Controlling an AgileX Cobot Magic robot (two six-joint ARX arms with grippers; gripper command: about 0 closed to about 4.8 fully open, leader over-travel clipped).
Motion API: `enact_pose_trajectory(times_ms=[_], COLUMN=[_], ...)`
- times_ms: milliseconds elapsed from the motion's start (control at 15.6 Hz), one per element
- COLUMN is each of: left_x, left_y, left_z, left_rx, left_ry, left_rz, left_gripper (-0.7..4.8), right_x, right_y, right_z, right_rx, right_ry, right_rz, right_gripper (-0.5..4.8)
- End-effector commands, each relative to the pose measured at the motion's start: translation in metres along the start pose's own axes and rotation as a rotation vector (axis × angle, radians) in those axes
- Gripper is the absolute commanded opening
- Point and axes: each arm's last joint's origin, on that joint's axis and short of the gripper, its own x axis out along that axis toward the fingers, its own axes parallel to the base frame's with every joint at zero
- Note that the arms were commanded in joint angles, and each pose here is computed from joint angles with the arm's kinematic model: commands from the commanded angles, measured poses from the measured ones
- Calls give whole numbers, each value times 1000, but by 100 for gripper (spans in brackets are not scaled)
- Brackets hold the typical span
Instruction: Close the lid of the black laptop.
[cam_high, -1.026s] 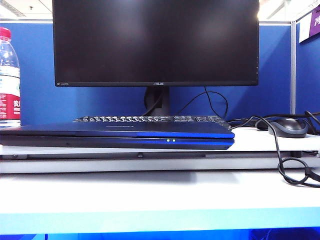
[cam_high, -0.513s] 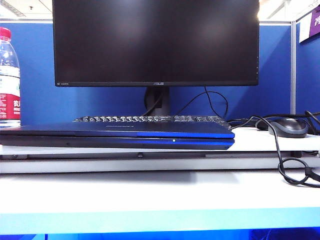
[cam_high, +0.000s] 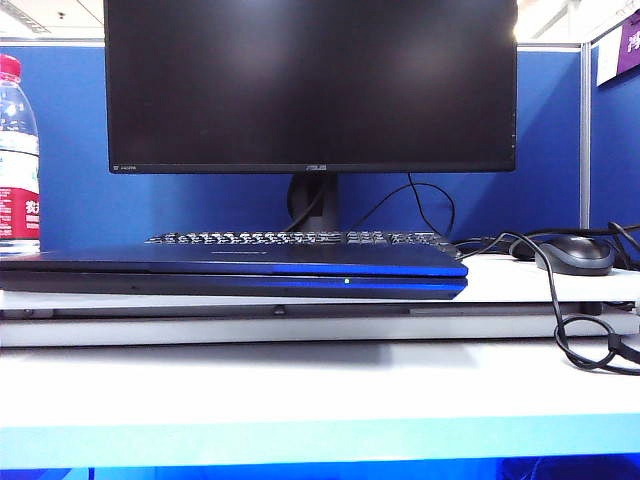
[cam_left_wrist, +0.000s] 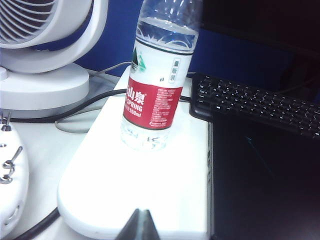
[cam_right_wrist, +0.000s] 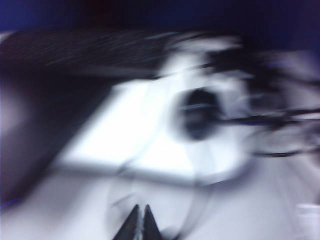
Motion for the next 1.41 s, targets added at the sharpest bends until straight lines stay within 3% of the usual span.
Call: enact_pose_trajectory(times_ms=[64,449,962,1411], left_x=[0,0,0,0], left_y=[0,0,0,0], left_z=[0,0,0,0], left_rx=[4,4,4,4], left_ry=[-5,-2,-2,-2], left_rz=[-2,-1,-2,-1], left_gripper=[-2,-2,-3,-3], right_x=[17,19,20,20], right_y=[-15,-19,-13,-13], right_z=[-14,-20,-20,-20], right_rx=[80,50,44,40], right_ry=[-248,-256,-249,-249], right_rz=[-65,-109,-43,-48], right_gripper=[-5,-5,-5,-5])
